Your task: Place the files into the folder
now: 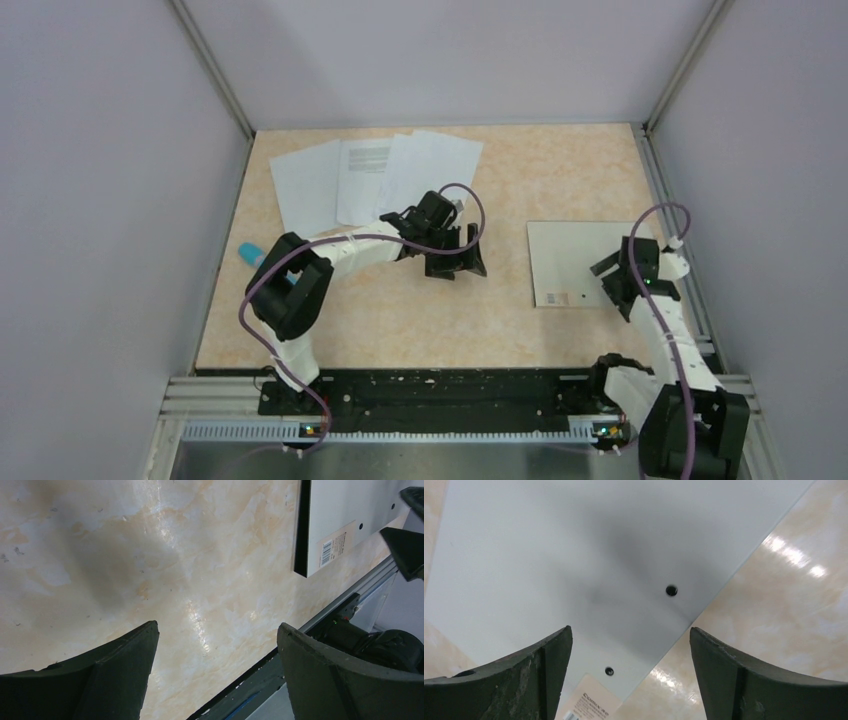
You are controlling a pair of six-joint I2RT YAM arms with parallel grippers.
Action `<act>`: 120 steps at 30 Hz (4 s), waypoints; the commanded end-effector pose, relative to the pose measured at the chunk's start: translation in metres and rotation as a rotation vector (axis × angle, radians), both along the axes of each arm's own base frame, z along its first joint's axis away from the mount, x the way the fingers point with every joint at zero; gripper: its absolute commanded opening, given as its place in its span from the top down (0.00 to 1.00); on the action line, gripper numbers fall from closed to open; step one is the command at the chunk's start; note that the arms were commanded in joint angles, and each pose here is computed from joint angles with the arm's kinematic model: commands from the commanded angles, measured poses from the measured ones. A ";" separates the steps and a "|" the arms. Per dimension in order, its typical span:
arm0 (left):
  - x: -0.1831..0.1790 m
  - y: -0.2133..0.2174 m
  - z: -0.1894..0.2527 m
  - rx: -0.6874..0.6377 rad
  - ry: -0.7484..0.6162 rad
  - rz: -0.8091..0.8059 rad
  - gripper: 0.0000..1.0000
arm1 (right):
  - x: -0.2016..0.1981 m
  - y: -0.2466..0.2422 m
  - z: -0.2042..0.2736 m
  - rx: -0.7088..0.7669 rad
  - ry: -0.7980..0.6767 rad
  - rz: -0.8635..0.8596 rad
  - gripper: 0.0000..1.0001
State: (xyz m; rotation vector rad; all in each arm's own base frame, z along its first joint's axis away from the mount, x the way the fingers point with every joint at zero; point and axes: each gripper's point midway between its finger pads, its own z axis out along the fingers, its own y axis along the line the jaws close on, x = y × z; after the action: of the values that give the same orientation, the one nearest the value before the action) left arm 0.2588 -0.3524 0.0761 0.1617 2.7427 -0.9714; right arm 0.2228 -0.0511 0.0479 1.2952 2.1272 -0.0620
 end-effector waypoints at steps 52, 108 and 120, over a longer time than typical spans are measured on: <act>0.022 0.044 0.029 -0.033 -0.071 0.138 0.08 | 0.008 0.002 -0.020 0.198 -0.091 0.089 0.15; 0.117 0.022 -0.014 -0.014 -0.085 -0.083 0.50 | 0.008 0.156 0.050 0.552 -0.639 0.457 0.45; 0.113 0.019 0.007 -0.078 -0.086 -0.096 0.59 | 0.013 0.166 0.096 0.529 -0.822 0.586 0.66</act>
State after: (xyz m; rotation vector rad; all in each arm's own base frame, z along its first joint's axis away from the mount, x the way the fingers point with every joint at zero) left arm 0.3835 -0.3095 0.0474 0.2556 2.6945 -0.8886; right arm 0.2313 0.1023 0.1051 0.8467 1.7807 1.0639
